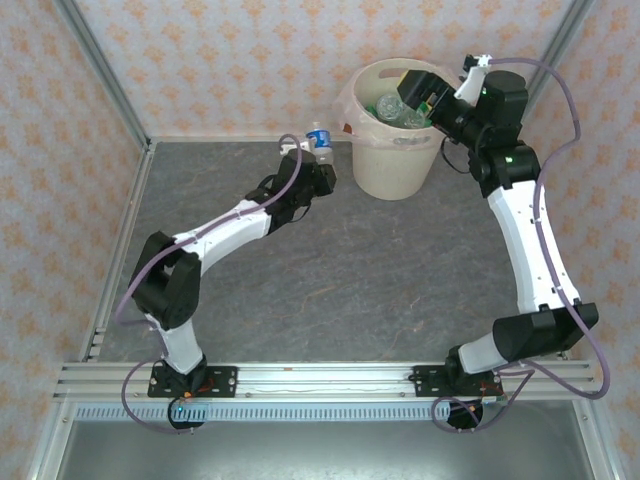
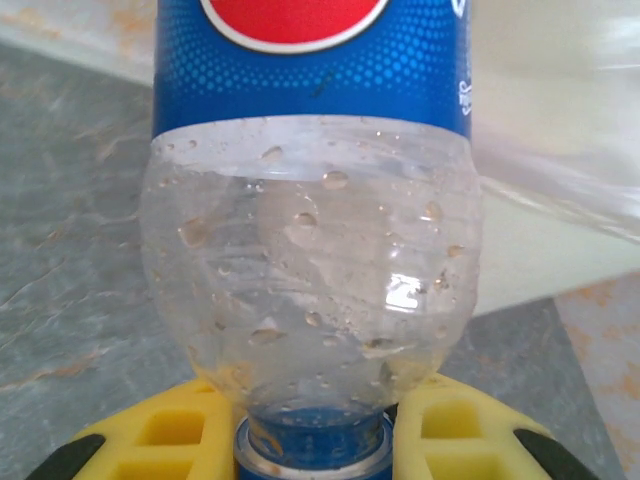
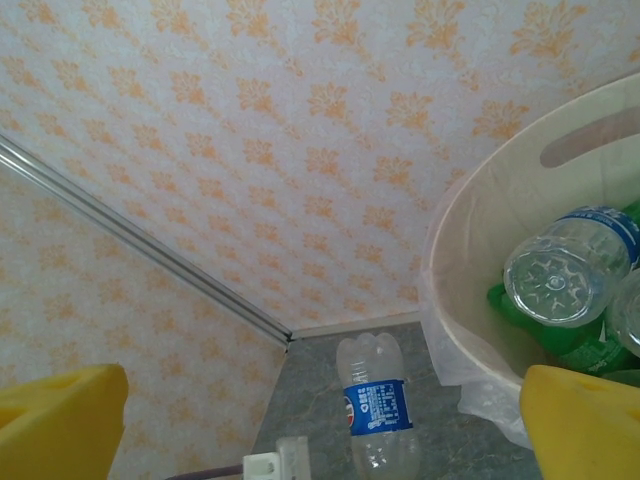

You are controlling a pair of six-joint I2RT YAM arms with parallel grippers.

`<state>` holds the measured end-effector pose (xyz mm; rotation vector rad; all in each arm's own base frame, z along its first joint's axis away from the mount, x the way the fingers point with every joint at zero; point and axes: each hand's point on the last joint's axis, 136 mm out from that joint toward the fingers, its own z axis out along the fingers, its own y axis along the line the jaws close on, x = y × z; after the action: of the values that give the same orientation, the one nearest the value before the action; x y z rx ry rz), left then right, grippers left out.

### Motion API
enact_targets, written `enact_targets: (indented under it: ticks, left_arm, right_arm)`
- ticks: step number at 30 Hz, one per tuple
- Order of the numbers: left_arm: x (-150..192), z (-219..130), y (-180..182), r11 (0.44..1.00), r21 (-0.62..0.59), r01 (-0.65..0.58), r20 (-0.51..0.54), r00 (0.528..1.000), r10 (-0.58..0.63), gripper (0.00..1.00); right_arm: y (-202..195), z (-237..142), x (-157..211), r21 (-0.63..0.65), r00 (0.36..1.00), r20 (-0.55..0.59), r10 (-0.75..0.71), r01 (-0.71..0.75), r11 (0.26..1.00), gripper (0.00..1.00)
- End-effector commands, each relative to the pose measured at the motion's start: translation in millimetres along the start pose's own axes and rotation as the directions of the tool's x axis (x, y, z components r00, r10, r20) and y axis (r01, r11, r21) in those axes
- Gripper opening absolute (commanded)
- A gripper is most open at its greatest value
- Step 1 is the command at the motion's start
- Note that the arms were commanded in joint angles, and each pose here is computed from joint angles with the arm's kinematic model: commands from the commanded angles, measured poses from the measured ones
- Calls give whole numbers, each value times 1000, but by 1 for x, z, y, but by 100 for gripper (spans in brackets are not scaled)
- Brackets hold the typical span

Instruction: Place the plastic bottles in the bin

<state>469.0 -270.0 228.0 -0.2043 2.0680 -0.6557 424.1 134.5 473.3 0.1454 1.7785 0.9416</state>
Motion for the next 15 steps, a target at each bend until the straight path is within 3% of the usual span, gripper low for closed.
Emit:
enact_targets:
  ticks: [1, 5, 15]
  left_arm:
    - [-24, -27, -30, 989, 51, -140, 98, 986, 134, 18]
    - [-29, -47, -54, 970, 79, -228, 125, 968, 217, 18]
    - [-37, -76, -87, 919, 76, -387, 151, 915, 373, 18]
  right_arm:
    - [29, -4, -3, -106, 996, 16, -82, 84, 991, 100]
    - [48, 0, 13, -199, 992, -38, -117, 107, 974, 96]
    - [55, 34, 75, -236, 950, -272, -151, 87, 968, 88]
